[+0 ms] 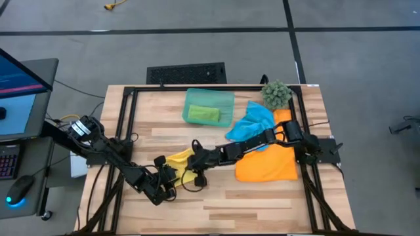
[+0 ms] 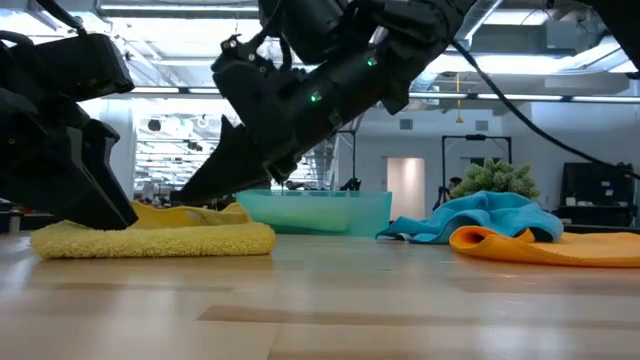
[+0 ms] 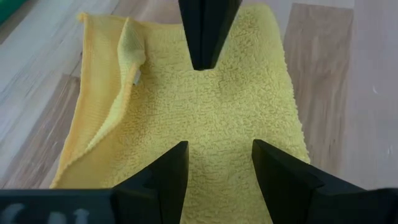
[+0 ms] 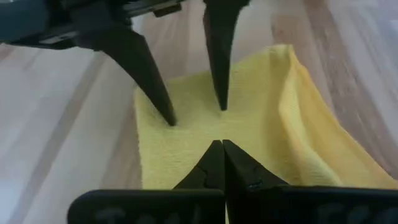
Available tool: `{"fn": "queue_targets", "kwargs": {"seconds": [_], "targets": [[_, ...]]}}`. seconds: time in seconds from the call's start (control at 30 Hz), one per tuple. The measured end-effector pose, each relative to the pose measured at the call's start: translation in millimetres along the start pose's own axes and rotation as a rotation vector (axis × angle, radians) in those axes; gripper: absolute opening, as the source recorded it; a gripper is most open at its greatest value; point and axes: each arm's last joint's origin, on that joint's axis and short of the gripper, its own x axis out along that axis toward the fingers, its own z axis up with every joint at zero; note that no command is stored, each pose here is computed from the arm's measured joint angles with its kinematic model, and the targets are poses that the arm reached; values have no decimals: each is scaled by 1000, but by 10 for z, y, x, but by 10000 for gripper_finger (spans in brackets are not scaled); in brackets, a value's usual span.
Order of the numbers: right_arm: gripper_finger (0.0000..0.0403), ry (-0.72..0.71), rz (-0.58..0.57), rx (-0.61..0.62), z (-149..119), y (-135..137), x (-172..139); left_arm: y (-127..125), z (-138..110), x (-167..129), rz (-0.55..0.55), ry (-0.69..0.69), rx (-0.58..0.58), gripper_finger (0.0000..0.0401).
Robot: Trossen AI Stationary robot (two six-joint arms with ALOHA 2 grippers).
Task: Roll microfiber towels into tight, uniform cylinder then place into a basket
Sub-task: Roll the yellow microfiber cloth
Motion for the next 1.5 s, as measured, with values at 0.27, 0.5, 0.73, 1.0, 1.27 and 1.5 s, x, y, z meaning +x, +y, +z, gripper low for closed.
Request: {"fn": "queue_targets", "kwargs": {"seconds": [0.27,0.5,0.73,1.0,1.27,1.5], "targets": [[11,10,-101,65,-13,-193,-4,-4,-5,0,-14,17,14,171],[11,-13,11,-7,13,-110,-1,-5,-6,0,-18,22,16,171],[11,-51,-10,12,44,-130,4,-6,-7,0,-19,22,17,171],[10,-29,-6,10,-160,-88,193,-3,-9,0,-17,25,19,171],[7,-38,-45,57,-103,-234,188,4,-18,-1,-15,36,27,171],[8,-17,-160,89,-133,-343,183,2,-21,0,-24,48,24,171]]}}
